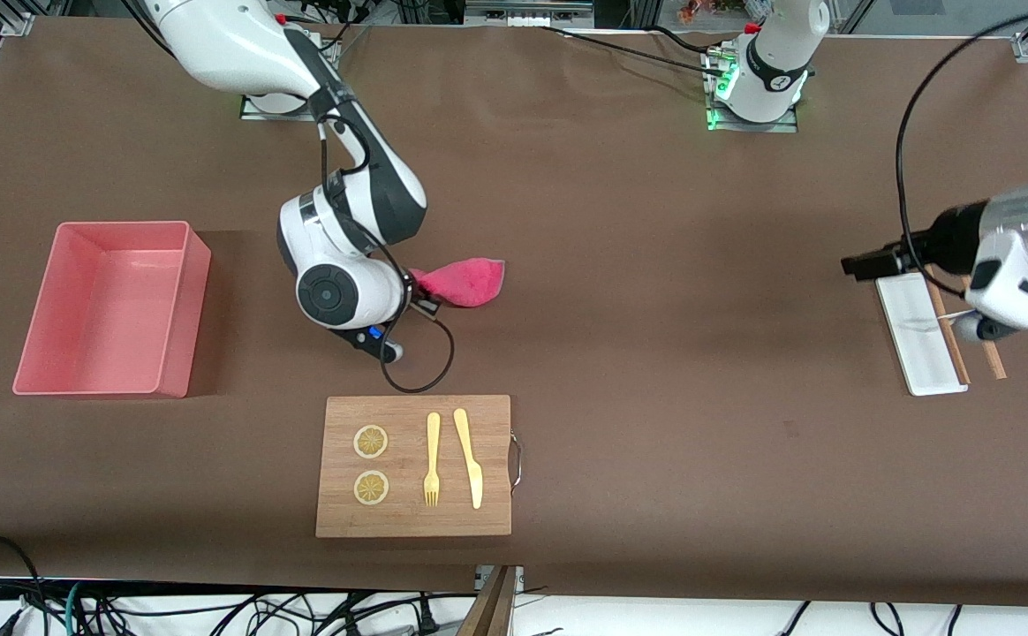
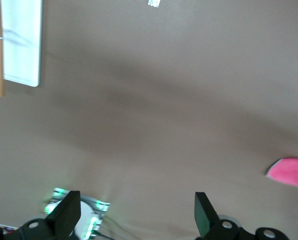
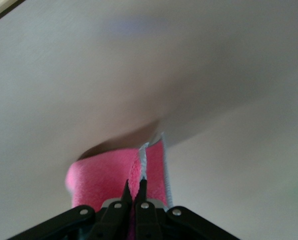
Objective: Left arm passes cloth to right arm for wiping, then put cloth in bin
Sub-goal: 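Wipe the cloth across the table near the wooden board with the right gripper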
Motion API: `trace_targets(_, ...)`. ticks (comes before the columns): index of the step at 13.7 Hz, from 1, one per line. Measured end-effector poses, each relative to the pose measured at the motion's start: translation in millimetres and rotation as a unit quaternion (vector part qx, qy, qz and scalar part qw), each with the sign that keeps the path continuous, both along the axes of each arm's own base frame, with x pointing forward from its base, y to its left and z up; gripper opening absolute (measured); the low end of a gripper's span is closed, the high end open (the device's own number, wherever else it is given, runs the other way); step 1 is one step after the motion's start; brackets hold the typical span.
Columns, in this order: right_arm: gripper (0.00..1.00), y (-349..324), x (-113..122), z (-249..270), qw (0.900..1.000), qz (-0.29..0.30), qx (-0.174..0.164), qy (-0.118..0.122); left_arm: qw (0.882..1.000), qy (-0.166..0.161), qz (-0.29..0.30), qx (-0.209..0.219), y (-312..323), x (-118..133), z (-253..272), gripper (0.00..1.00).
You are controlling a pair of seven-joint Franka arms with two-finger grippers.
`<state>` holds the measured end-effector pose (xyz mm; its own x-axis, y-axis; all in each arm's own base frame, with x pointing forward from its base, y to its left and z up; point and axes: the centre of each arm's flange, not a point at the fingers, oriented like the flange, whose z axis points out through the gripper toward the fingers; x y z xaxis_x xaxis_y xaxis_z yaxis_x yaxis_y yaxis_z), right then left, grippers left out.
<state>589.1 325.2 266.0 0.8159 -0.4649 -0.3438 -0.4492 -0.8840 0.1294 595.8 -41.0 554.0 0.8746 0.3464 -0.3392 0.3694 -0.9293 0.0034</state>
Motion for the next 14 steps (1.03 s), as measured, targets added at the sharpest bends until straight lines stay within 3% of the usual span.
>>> trace_targets(4, 0.03, -81, 23, -26, 0.999, 0.044, -0.013, 0.009, 0.997, -0.048, -0.051, 0.038, -23, -58, -4, 1.00)
trace_targets(6, 0.03, -133, 36, -29, 0.997, 0.075, -0.014, 0.019, 0.995, -0.058, -0.059, 0.047, -21, -74, -17, 1.00)
trace_targets(11, 0.03, -228, 55, -29, 0.988, 0.150, -0.019, 0.023, 0.993, -0.085, -0.071, 0.043, -17, -69, -18, 1.00)
trace_targets(14, 0.03, -261, 63, -20, 0.977, 0.207, -0.038, 0.020, 0.990, -0.095, -0.095, 0.037, -15, -67, -14, 1.00)
